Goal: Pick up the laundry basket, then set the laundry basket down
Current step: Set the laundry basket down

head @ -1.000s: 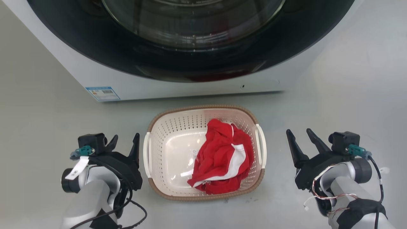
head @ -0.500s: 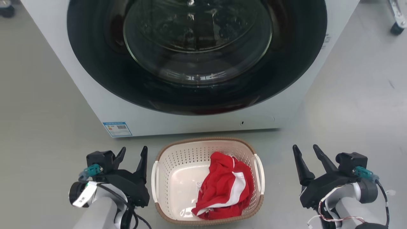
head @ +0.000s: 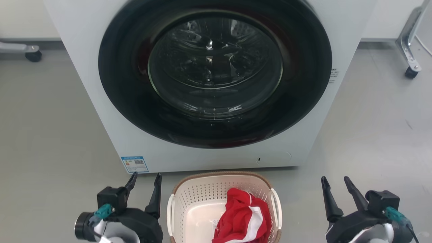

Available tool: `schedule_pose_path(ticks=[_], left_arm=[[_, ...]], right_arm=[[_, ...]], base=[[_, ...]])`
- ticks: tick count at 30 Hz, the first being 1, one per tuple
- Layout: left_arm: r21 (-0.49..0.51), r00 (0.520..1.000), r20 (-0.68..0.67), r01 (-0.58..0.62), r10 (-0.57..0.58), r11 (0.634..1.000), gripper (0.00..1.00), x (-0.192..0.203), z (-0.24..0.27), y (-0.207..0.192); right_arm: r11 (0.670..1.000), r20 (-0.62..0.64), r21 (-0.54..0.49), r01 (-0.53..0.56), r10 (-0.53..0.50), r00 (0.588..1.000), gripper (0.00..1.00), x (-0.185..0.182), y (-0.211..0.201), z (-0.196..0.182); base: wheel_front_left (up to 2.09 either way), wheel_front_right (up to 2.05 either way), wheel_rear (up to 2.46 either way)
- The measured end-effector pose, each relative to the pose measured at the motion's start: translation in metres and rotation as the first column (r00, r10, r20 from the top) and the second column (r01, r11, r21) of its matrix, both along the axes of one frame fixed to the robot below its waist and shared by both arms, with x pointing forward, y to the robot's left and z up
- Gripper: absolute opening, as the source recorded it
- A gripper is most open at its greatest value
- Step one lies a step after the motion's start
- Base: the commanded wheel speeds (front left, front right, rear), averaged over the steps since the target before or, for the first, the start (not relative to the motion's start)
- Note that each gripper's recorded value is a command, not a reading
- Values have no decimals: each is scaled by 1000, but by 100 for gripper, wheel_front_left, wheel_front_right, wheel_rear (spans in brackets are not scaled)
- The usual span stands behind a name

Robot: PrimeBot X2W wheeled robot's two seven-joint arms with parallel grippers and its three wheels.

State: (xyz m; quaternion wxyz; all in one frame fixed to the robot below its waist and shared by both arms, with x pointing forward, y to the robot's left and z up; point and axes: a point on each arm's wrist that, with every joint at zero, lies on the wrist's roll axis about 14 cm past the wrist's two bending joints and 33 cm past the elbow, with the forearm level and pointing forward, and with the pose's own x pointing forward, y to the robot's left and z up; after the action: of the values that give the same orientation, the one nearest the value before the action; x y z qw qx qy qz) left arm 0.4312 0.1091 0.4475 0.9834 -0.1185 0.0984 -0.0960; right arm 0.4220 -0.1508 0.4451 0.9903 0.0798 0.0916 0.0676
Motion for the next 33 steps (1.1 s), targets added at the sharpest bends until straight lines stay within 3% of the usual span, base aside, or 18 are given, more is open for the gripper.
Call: schedule_pose_path(ticks=[15,33], left_arm=[[-8,990,143,-15,16,1000,100,-56,37,2],[-14,984,158,-82,83,997,100,-87,41,24]], right_arm=[[1000,94,-12,25,-24,995,100,-52,-2,23],[999,144,-21,43,-40,989,100,-79,-7,36]], base=[[0,0,0],[0,0,0]])
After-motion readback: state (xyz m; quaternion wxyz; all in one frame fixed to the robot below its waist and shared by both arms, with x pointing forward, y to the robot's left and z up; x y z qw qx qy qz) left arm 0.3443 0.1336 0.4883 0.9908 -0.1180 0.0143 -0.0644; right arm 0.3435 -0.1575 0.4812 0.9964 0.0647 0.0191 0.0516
